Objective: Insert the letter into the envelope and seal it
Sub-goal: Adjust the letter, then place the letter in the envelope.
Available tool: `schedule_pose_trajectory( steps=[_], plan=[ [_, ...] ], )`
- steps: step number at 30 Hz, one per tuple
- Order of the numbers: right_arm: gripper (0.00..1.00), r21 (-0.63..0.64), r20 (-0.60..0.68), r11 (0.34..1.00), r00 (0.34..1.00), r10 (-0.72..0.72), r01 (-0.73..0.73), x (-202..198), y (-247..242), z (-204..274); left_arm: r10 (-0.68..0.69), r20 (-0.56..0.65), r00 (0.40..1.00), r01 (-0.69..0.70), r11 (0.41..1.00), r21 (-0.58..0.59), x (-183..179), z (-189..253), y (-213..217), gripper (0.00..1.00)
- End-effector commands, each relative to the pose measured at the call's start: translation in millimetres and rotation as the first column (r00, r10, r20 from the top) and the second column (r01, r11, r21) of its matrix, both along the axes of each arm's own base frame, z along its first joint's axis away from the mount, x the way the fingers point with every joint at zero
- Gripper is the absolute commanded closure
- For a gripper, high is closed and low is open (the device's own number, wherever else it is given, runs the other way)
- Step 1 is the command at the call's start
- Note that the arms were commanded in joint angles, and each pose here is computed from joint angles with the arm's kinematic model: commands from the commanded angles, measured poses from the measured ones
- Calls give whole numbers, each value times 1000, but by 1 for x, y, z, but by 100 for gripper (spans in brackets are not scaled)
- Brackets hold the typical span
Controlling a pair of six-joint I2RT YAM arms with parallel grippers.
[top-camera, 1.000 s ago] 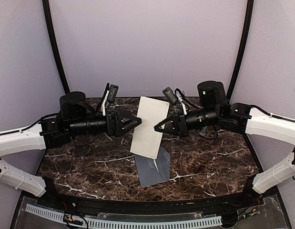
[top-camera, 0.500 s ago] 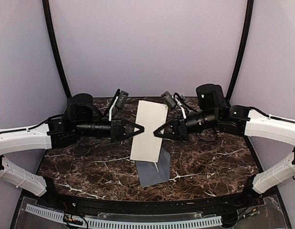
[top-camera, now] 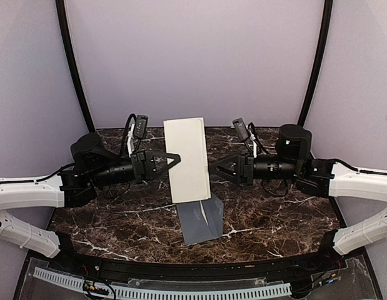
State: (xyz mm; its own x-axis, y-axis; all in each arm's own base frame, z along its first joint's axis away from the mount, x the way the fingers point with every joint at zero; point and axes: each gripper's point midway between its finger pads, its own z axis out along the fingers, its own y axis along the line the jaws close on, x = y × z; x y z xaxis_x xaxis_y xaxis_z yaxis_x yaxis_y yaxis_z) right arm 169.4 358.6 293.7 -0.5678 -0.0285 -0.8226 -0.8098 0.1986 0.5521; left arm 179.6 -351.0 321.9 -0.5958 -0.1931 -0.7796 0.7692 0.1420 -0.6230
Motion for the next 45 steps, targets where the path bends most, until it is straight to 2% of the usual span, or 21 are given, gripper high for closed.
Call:
schedule_pose_trajectory(
  steps=[1,4,9,19,21,24,25,27,28,30,32,37,40,45],
  plan=[
    [49,108,27,994,1000,-2,-1,2,8,24,13,39,999,-9,994,-109,-1,26,6,100],
    [50,109,37,994,999,27,-31,-2,17,28,9,37,999,-5,994,-107,-1,26,4,100],
    [59,136,66,988,996,63,-72,-10,27,38,9,34,999,-5,995,-102,0,23,4,100],
    [68,175,95,981,993,72,-88,-8,38,57,-7,25,1000,9,996,-85,-3,17,3,100],
    [75,188,100,977,991,84,-102,-9,39,61,-11,24,1000,13,997,-81,-4,16,2,100],
    [100,196,104,975,991,90,-109,-11,40,63,-27,23,999,29,997,-70,-6,12,-1,100],
    [100,190,100,977,991,83,-101,-10,40,62,-30,19,999,31,998,-59,-6,10,-2,100],
    [100,169,91,983,995,50,-65,-6,36,58,-18,0,1000,18,999,-33,-3,2,-3,90],
    [100,149,81,988,996,25,-37,-3,33,54,-7,-20,1000,7,1000,-8,-2,-5,-2,71],
    [100,90,51,995,998,-39,34,6,24,39,45,-54,998,-43,999,33,5,-19,2,47],
    [100,21,18,995,995,-96,96,13,12,22,106,-108,989,-99,993,67,10,-37,10,36],
    [100,-186,-86,965,976,-202,184,25,-18,-44,263,-261,929,-225,960,167,20,-95,34,33],
    [100,-281,-136,939,961,-241,196,26,-30,-78,293,-351,889,-225,949,222,15,-131,40,33],
    [100,-364,-181,907,940,-291,210,33,-38,-114,288,-416,862,-169,939,300,5,-167,32,34]
  ],
)
